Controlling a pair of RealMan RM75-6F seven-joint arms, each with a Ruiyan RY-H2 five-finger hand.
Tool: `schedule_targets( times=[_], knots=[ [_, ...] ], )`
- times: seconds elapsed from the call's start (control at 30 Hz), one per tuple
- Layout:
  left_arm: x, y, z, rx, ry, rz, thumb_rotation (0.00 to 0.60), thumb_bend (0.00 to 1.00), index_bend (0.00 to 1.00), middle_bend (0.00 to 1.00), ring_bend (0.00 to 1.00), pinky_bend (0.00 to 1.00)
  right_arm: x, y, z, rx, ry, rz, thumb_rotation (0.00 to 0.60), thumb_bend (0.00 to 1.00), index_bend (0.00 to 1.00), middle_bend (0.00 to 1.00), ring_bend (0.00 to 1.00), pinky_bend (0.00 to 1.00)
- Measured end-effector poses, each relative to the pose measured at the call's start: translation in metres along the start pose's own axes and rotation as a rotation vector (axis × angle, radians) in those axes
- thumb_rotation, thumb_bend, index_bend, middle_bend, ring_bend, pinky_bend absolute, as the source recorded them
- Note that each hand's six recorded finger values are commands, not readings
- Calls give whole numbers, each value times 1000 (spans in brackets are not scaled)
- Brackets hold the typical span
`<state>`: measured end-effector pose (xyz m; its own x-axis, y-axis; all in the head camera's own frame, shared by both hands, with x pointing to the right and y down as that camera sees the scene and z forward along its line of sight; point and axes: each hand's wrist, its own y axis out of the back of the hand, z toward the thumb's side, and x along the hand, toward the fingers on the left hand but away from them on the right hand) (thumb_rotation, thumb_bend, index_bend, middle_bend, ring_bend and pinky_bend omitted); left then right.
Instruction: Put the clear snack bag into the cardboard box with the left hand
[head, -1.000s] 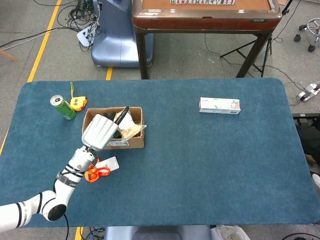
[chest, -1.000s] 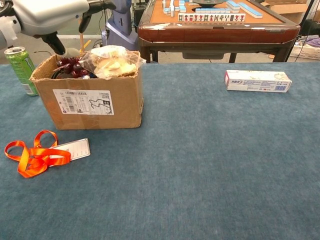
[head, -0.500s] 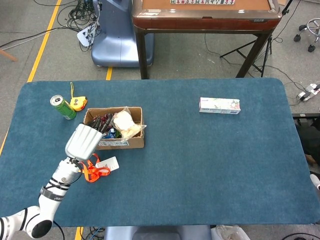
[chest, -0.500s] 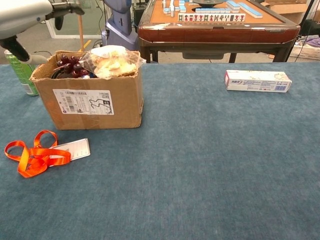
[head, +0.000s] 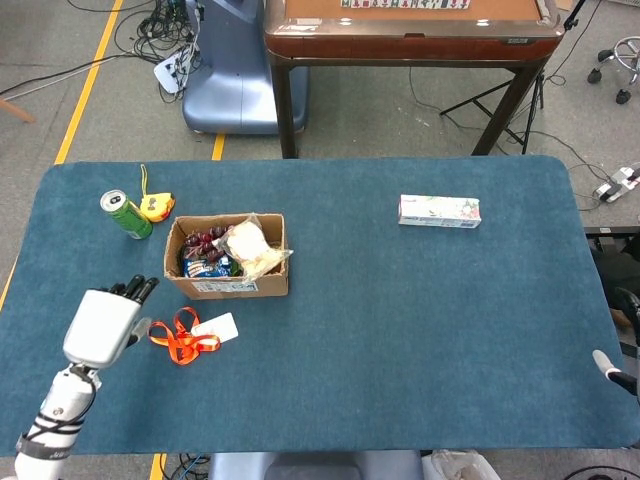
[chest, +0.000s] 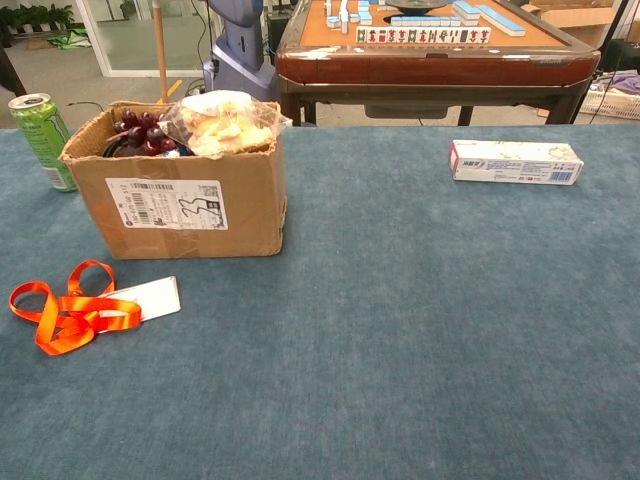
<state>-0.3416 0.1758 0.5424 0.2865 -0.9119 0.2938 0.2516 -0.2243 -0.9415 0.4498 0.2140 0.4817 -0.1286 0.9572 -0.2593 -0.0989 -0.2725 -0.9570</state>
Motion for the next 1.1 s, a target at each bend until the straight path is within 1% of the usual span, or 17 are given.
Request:
schedule_targets(
  times=[0.1,0.27,0.4,0.5,0.67,0.87,1.1],
  knots=[
    [-30,-7,-15,-30,49,-13,600,168,312,429,631,851,-2,-7,6,2,15,17,600,97,217,325,215,335],
    [-66,-20,-36,-64,109,-31,600,168,302,441,632,851,-5,-19,16,2,35,45,600,97,222,325,215,335],
    [-93,-34,-53,-79,184,-75,600,168,302,446,631,850,-8,-26,17,24,33,71,600,97,222,325,215,335],
    [-106,-41,-61,-100,230,-110,600,168,303,454,631,850,-11,-30,16,43,26,85,600,98,222,325,215,335],
    [-117,-43,-66,-131,228,-106,600,168,308,472,630,844,-16,-39,14,74,14,117,600,97,222,325,215,335],
    [-126,-37,-68,-151,226,-86,600,168,309,474,629,843,-24,-49,11,104,-1,148,600,97,233,326,215,335],
    [-123,-51,-75,-139,263,-157,600,168,309,474,627,843,-30,-54,5,96,-23,177,600,98,233,326,215,335]
  ],
)
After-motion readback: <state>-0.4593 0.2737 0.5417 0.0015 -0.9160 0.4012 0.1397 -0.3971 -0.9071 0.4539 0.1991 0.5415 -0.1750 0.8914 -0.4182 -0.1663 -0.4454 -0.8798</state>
